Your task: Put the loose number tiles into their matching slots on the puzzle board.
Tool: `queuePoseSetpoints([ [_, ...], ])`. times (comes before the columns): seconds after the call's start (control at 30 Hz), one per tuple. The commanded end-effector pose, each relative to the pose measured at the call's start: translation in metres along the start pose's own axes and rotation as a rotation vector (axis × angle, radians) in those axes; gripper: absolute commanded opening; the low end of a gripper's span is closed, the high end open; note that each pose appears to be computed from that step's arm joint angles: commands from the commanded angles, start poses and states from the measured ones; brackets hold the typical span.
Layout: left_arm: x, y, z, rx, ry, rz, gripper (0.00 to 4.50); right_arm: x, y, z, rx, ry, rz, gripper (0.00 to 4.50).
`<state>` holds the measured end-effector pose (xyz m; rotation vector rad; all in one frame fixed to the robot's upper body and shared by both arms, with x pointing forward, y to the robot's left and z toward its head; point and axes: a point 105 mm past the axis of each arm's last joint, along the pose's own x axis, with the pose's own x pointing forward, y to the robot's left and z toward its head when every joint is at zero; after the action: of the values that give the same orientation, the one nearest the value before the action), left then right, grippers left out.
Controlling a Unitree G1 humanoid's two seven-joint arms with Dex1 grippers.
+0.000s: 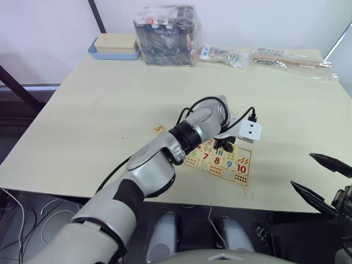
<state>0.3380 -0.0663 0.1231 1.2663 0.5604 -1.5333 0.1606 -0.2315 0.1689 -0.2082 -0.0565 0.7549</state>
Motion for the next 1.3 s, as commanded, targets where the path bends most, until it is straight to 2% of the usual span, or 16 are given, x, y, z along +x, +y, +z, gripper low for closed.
queuePoseSetpoints([
  [0.03, -0.003, 0.002, 0.007, 0.019, -0.026, 0.008, 0.98, 0.001, 0.002, 0.008, -0.038, -0.018, 0.005, 4.5],
  [0.33, -0.002, 0.001, 0.005, 0.017, -0.021, 0.004, 0.98, 0.001, 0.003, 0.007, -0.037, -0.02, 0.004, 4.5],
  [0.4, -0.003, 0.0, 0.006, 0.014, -0.027, 0.002, 2.06, 0.001, 0.003, 0.007, -0.035, -0.019, 0.005, 4.5],
  [0.43, -0.003, 0.0, 0.006, 0.013, -0.03, 0.001, 2.32, 0.001, 0.004, 0.007, -0.035, -0.019, 0.005, 4.5],
  [0.6, -0.015, 0.006, 0.012, -0.007, -0.07, 0.015, 4.18, 0.001, 0.004, 0.007, -0.035, -0.02, 0.004, 4.5],
  [0.87, -0.06, 0.021, 0.019, -0.089, -0.248, 0.039, 4.18, 0.002, 0.005, 0.006, -0.035, -0.025, 0.0, 4.5],
  [0.9, -0.062, 0.025, 0.018, -0.09, -0.271, 0.066, 4.18, 0.002, 0.004, 0.006, -0.035, -0.026, 0.0, 4.5],
  [0.93, -0.064, 0.026, 0.021, -0.076, -0.339, 0.076, 4.18, 0.002, 0.004, 0.005, -0.035, -0.026, -0.001, 4.5],
  [1.03, -0.063, 0.023, 0.015, -0.122, -0.4, 0.024, 4.18, 0.003, 0.005, 0.005, -0.033, -0.029, -0.002, 4.5],
  [1.13, -0.056, 0.024, 0.015, -0.108, -0.467, 0.048, 4.18, 0.004, 0.005, 0.004, -0.029, -0.031, -0.004, 4.5],
  [1.23, -0.043, 0.025, 0.012, -0.094, -0.481, 0.084, 3.36, 0.004, 0.005, 0.004, -0.027, -0.031, -0.005, 4.5],
  [1.3, -0.037, 0.024, 0.011, -0.086, -0.491, 0.087, 2.32, 0.004, 0.006, 0.004, -0.026, -0.031, -0.006, 4.5],
])
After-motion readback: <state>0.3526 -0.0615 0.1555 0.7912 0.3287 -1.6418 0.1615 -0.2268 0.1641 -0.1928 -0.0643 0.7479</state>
